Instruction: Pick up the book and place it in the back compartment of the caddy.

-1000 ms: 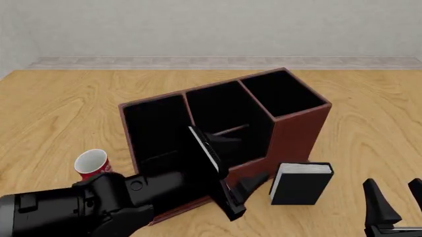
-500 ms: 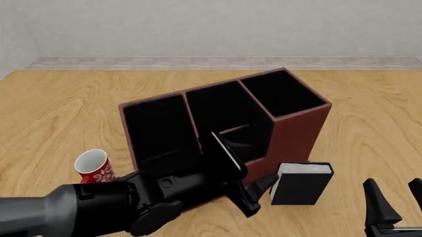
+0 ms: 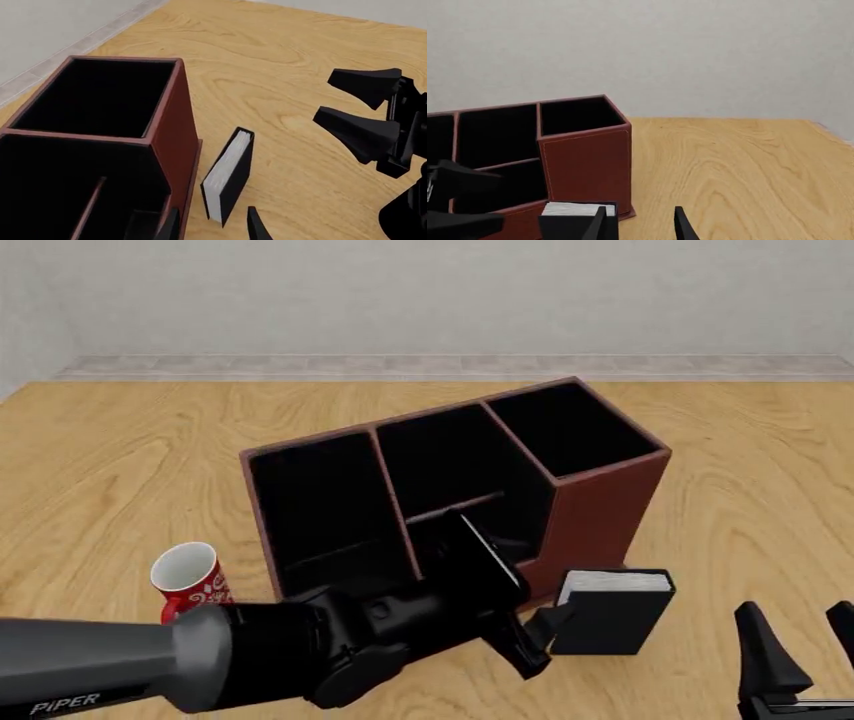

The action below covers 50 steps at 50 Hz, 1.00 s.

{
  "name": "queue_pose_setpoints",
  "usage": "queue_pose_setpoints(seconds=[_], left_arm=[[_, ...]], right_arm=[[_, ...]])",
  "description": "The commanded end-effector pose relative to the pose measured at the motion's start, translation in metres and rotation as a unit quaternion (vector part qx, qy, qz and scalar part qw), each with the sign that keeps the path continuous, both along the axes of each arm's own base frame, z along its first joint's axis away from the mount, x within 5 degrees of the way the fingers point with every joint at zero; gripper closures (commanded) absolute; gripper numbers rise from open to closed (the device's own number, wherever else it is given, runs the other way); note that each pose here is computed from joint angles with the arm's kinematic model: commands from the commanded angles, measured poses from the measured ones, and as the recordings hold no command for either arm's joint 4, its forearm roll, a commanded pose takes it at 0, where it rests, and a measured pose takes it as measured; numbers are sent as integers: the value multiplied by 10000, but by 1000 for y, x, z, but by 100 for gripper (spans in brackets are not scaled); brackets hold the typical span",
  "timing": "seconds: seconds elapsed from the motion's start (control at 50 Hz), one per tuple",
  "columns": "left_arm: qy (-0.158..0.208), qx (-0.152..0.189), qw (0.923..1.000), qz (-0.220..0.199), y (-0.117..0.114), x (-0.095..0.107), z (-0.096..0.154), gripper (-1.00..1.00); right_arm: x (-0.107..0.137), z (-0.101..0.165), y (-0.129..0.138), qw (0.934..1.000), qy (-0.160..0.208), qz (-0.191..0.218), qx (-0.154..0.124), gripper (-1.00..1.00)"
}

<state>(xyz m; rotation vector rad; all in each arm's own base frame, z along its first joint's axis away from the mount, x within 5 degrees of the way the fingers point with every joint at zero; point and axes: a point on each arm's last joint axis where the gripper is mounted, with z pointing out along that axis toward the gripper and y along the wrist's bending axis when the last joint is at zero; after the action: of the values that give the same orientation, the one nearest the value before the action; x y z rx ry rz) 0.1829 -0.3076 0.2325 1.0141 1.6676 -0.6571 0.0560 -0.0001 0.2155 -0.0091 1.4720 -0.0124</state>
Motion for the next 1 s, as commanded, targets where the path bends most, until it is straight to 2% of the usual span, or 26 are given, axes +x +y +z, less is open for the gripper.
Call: queue_pose_setpoints(seconds=[0.02,0.32,0.56,0.72,0.76,1.0], left_arm=[[18,56,10000,-16,-11,5,-6,-100],[73,146,9998,-61,-21,7,-13,-100],[129,186,9997,-51,-28,11,-29,-100],[111,263,9995,-113,-34,11,-37,-100],[19,370,9992,-180,-36,11,-39,-100],[95,311,9993,-174,-43,12,-41,-100]], right_arm=[[0,0,0,10000,16,0,17,-100],[0,0,0,10000,17,0,18,-100],[0,0,0,10000,15,-1,18,-100],[0,0,0,10000,14,-1,16,-100],[0,0,0,10000,0,0,2,-100],[0,0,0,10000,12,-1,15,-100]])
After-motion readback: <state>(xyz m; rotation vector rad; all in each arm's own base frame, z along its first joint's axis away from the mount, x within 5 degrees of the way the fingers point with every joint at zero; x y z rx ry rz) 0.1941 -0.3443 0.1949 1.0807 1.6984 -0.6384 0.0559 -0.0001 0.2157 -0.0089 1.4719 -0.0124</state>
